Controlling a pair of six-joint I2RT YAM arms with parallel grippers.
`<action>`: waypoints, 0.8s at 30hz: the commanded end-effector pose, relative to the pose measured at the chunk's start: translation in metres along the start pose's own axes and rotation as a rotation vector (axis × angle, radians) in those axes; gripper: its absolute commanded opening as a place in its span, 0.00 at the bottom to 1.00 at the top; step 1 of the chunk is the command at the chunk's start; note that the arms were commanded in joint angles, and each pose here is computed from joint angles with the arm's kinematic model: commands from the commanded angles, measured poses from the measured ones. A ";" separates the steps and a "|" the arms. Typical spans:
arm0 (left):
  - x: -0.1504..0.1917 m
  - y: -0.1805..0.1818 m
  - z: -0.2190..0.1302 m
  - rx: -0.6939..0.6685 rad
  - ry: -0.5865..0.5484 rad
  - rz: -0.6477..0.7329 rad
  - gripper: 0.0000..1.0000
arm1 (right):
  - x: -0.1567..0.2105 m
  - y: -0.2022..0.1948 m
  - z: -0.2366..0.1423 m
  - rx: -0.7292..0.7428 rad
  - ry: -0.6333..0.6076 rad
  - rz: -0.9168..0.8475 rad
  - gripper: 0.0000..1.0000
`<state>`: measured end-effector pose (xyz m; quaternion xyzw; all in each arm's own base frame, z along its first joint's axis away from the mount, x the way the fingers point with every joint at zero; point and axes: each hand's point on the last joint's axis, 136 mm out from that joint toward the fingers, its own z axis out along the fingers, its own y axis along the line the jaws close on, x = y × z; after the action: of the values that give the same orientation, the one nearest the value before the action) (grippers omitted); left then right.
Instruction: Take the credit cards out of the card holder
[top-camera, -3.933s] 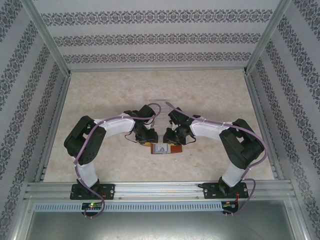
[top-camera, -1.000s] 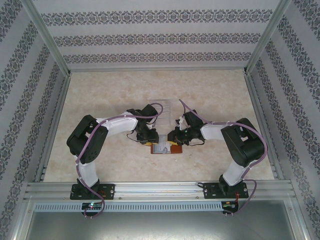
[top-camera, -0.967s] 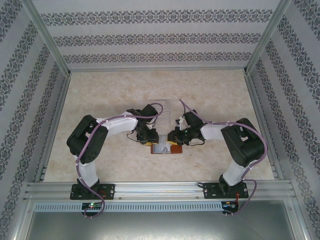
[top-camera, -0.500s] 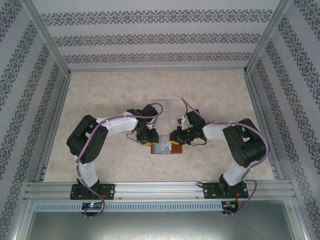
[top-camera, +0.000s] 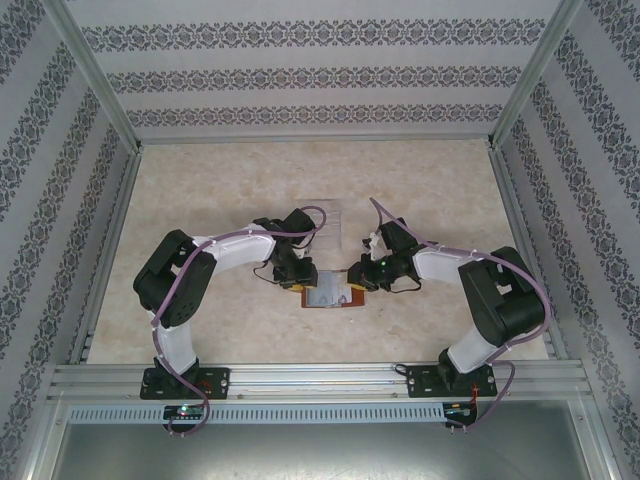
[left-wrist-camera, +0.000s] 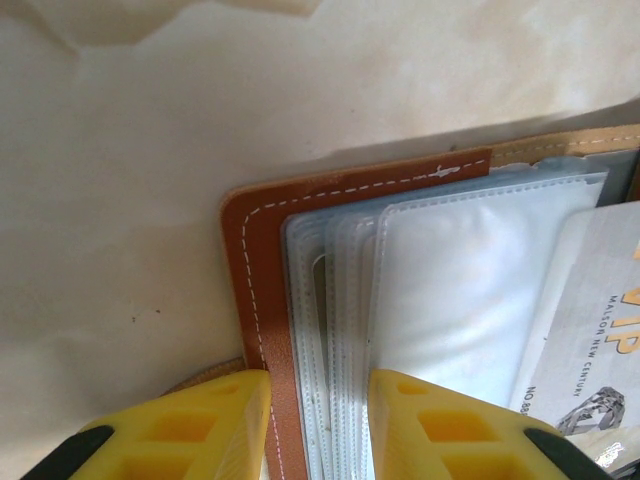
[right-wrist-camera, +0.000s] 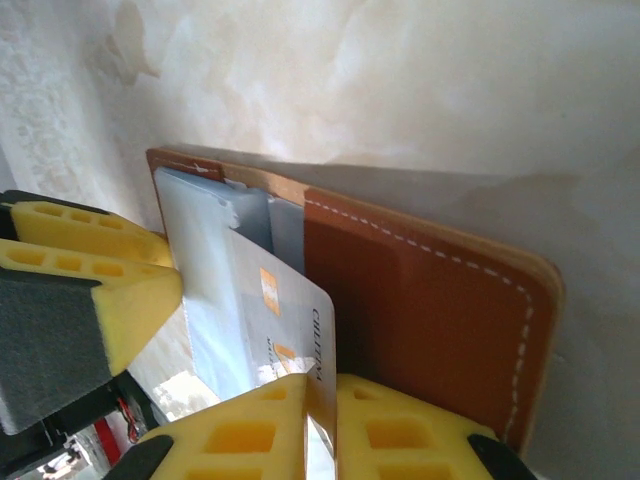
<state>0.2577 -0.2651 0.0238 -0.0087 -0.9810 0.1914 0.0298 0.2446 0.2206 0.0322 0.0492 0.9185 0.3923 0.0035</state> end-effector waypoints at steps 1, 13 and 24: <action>0.014 0.018 0.016 -0.068 0.047 -0.002 0.32 | 0.003 -0.012 -0.005 0.066 -0.005 -0.001 0.14; 0.014 0.019 0.016 -0.066 0.044 -0.002 0.32 | -0.002 -0.018 -0.012 0.138 -0.028 -0.020 0.15; 0.013 0.017 0.017 -0.058 0.045 -0.001 0.32 | -0.005 -0.003 -0.014 0.107 -0.076 -0.009 0.15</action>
<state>0.2572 -0.2653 0.0233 -0.0089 -0.9808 0.1925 0.0302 0.2439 0.2059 0.0328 0.0529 0.9369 0.3450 0.0206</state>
